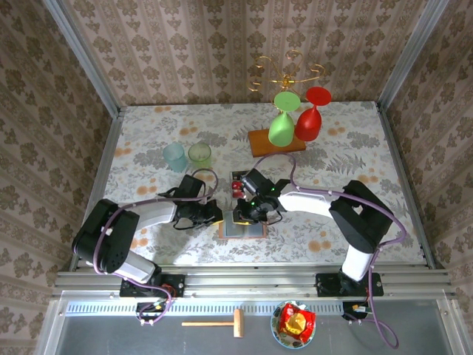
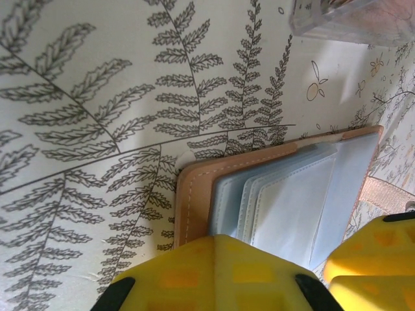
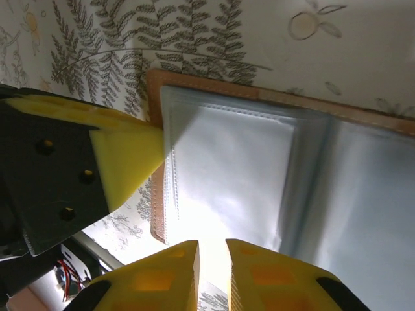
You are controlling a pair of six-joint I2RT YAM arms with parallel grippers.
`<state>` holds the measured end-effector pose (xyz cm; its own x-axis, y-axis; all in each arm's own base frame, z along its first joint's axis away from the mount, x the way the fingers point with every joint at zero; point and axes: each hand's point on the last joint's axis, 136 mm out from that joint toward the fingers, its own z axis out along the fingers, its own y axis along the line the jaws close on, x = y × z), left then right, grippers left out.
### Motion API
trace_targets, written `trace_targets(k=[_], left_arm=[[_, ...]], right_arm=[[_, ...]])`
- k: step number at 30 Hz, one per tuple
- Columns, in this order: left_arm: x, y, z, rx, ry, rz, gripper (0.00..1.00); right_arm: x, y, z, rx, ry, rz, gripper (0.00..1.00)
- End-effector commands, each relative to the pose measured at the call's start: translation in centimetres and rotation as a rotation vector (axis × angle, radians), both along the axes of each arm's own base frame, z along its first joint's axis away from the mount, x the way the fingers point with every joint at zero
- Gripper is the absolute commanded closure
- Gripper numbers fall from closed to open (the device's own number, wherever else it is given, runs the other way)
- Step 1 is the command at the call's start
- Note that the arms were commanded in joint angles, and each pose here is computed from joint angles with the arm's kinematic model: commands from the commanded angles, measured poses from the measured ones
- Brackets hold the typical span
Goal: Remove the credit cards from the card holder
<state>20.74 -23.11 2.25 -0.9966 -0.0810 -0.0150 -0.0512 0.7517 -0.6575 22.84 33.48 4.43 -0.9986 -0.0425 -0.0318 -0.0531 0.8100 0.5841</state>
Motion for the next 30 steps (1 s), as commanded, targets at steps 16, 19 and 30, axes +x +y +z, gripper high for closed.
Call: trace_targets(k=[16, 19, 30], left_arm=[[-1.1, 2.0, -1.7, 0.078, 0.05, -0.001, 0.94], [-0.9, 2.0, -1.2, 0.081, 0.042, -0.002, 0.94], [0.5, -0.1, 3.7, -0.01, -0.053, 0.015, 0.83]], right_arm=[[-0.1, -2.3, -1.2, -0.059, 0.007, -0.054, 0.82], [0.1, -2.0, -1.2, -0.033, 0.011, -0.058, 0.82], [0.3, -2.4, -1.7, 0.052, 0.019, -0.091, 0.83]])
